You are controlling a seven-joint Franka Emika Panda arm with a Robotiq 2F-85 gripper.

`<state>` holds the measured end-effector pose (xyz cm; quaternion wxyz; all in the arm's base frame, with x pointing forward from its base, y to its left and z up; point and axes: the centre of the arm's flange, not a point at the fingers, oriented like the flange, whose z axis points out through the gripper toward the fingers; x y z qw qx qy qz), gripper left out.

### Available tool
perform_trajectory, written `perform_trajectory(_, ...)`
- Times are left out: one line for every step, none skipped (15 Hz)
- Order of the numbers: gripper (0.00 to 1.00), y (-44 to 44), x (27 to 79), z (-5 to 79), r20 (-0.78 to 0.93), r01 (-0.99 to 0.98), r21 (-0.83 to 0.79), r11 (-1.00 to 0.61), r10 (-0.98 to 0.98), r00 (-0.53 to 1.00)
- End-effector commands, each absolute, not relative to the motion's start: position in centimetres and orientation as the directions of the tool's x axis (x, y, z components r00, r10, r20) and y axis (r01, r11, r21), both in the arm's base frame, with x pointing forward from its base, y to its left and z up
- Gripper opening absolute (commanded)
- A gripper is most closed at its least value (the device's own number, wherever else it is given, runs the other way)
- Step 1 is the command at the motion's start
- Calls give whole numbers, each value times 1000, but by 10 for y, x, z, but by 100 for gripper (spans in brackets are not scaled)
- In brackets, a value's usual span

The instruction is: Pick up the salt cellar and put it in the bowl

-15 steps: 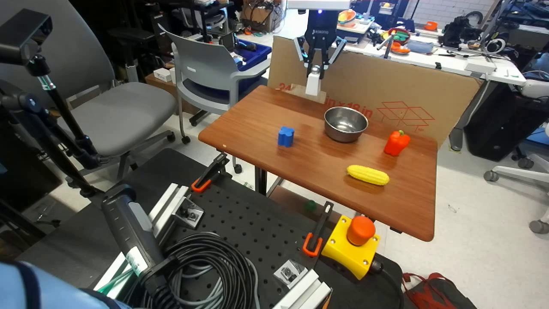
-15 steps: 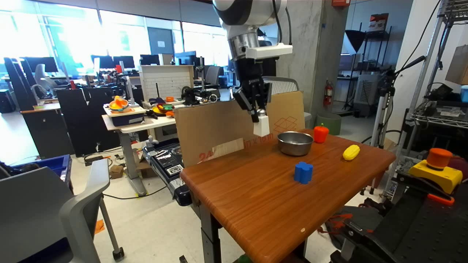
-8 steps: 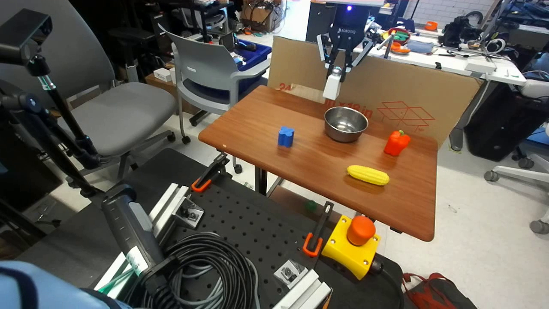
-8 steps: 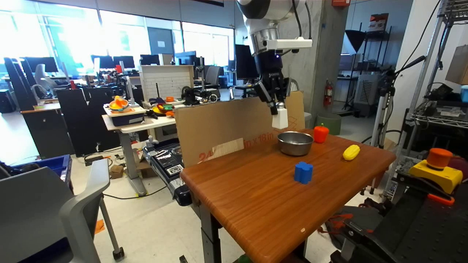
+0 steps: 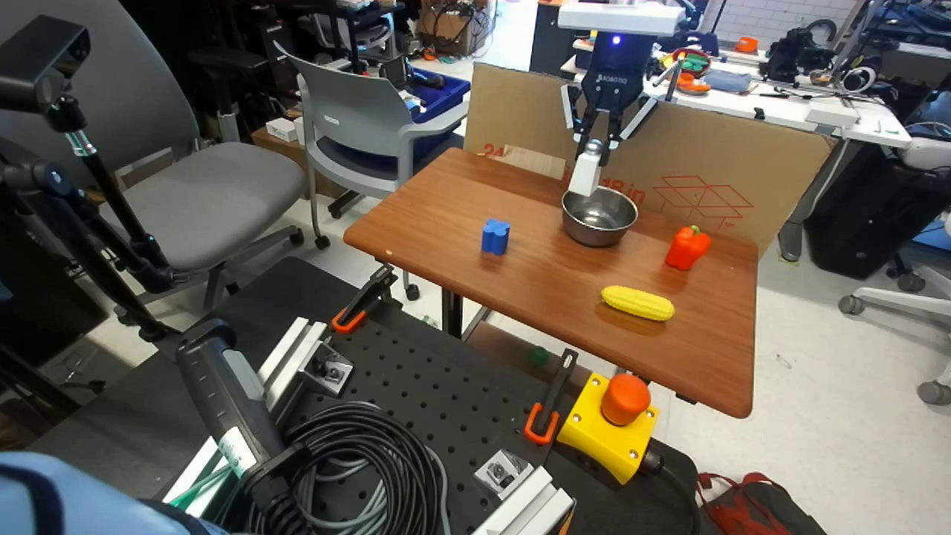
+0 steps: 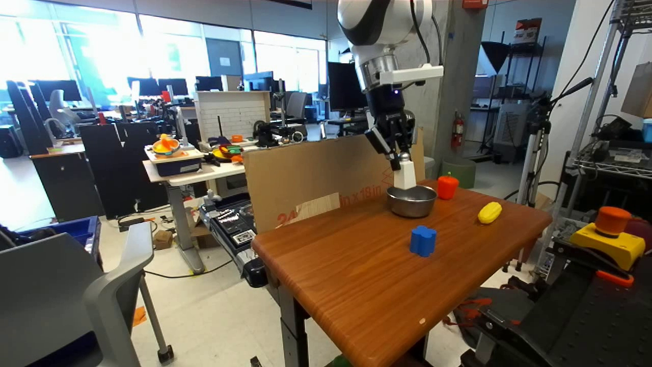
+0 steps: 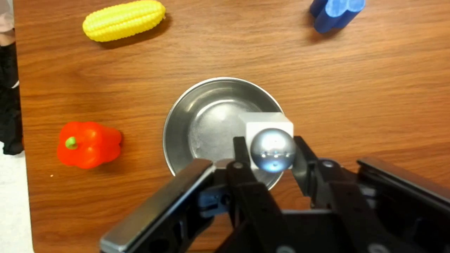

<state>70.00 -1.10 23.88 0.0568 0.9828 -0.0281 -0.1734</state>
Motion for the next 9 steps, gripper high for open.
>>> perform_trajectory(9, -17, 714, 221, -344, -87, 179, -980, -145, 928)
perform_trajectory(9, -20, 715, 216, -341, -100, 194, -976, -163, 926)
perform_trajectory(9, -22, 716, 210, -338, -110, 207, -972, -176, 924)
perform_trajectory(9, -24, 718, 206, -331, -125, 213, -969, -192, 924)
perform_trajectory(9, -25, 721, 201, -306, -160, 217, -963, -223, 926)
perform_trajectory(9, -26, 723, 197, -281, -186, 222, -957, -246, 928)
perform_trajectory(9, -27, 725, 195, -257, -211, 227, -951, -268, 929)
perform_trajectory(9, -27, 727, 192, -235, -227, 230, -946, -280, 931)
perform_trajectory(9, -27, 729, 190, -222, -239, 233, -943, -291, 931)
